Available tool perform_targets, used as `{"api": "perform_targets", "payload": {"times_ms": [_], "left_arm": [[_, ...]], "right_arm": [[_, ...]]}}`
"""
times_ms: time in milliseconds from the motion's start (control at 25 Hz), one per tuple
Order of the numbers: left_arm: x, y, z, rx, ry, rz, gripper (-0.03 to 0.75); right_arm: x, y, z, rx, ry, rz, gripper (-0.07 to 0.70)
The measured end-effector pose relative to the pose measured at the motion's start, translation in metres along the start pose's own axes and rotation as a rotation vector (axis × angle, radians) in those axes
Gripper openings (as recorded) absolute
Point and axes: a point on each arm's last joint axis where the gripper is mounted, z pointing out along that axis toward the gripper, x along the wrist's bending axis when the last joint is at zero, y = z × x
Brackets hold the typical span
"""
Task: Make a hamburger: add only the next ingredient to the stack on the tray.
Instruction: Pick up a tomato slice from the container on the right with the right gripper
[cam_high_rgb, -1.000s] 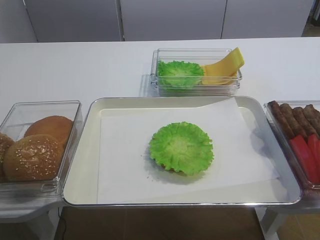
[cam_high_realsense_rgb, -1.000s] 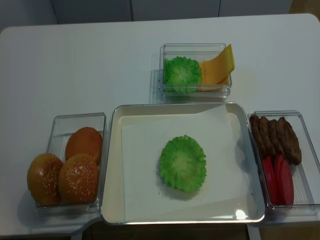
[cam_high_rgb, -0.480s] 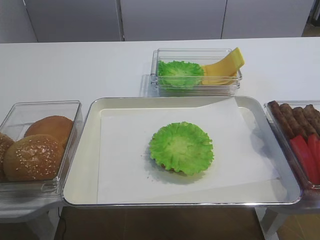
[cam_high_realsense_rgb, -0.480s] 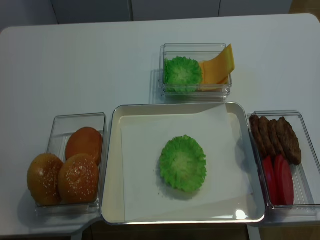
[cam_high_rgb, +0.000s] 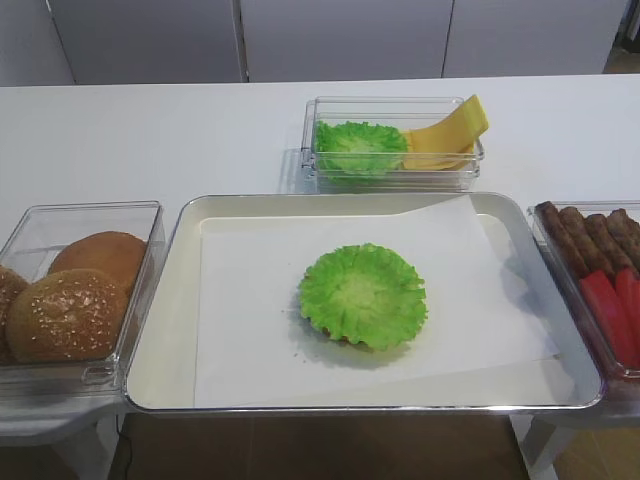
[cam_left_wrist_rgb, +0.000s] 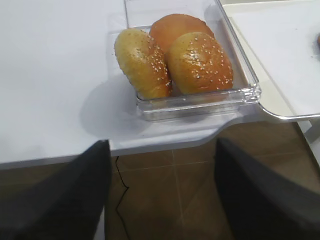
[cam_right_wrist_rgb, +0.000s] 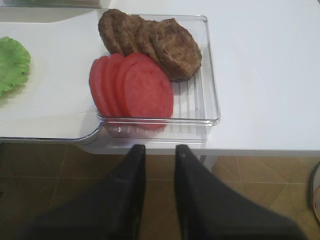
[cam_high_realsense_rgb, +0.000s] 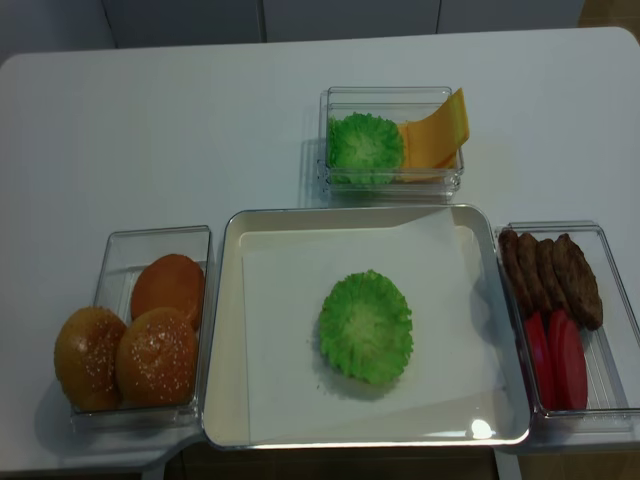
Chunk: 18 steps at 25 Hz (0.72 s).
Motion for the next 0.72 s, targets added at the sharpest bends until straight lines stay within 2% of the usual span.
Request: {"api": "perform_targets", "payload": {"times_ms": [520, 600, 720], "left_arm": [[0.0000, 0.0000, 0.0000, 0.000, 0.000, 0.000, 0.477], [0.0000, 0.0000, 0.0000, 0.000, 0.000, 0.000, 0.477], [0.0000, 0.0000, 0.0000, 0.000, 0.000, 0.000, 0.477]], "right_arm": [[0.0000, 0.0000, 0.0000, 0.000, 0.000, 0.000, 0.162], [0.0000, 0.0002, 0.0000, -0.002, 0.000, 0.000, 0.212], [0.0005, 0.0050, -0.0033, -0.043, 0.004, 0.001, 0.379]]}}
